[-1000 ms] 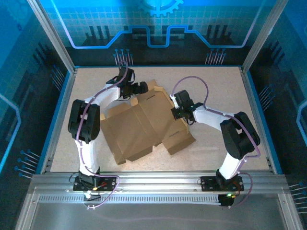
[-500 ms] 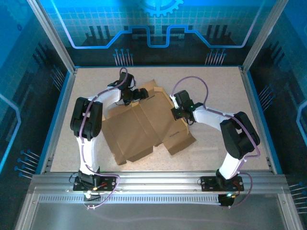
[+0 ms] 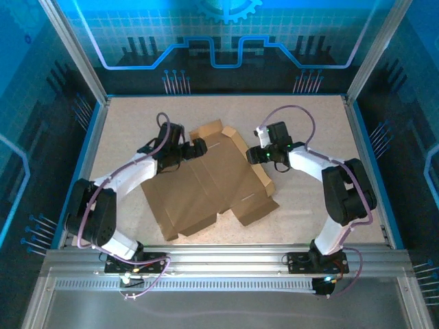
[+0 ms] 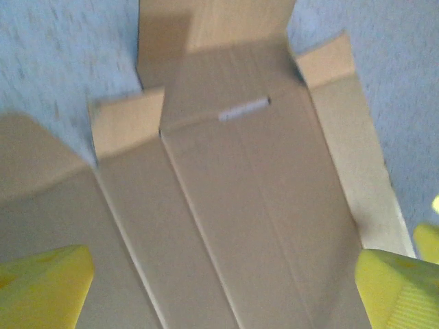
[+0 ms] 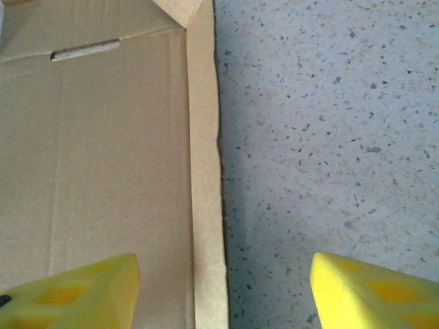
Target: Fold the paper box
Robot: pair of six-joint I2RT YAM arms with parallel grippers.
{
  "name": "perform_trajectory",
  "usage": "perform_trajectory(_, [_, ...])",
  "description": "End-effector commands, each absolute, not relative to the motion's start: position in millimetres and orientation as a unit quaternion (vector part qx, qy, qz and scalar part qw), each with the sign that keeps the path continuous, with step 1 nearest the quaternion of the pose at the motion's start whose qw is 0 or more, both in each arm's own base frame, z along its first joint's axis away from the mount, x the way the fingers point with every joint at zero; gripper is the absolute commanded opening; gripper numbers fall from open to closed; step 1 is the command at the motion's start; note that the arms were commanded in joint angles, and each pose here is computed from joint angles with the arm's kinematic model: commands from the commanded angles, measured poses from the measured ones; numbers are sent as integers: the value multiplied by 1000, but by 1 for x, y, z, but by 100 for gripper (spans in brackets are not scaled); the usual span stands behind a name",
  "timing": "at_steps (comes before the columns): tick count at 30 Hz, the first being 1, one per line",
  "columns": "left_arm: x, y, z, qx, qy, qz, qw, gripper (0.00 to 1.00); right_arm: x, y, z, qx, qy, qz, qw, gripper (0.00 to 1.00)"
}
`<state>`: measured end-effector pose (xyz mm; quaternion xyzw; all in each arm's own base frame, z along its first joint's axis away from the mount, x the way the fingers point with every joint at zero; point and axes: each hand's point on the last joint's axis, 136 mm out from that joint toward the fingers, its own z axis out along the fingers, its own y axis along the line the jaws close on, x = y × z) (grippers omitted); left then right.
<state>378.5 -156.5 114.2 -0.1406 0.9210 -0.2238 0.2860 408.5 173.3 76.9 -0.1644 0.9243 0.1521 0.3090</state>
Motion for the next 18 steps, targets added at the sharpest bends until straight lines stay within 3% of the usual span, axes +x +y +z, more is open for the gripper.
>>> perform_trajectory(1, [352,-164,84,-163,928,-230,244,99,403,187,77,-187,915,197,299,66])
perform_trajectory(7, [327,-172,46,-202,924,-261,196,99,398,189,61,-194,917,205,282,59])
perform_trajectory(18, [322,-170,27,-213,929,-248,172,99,400,186,34,-182,927,194,263,47])
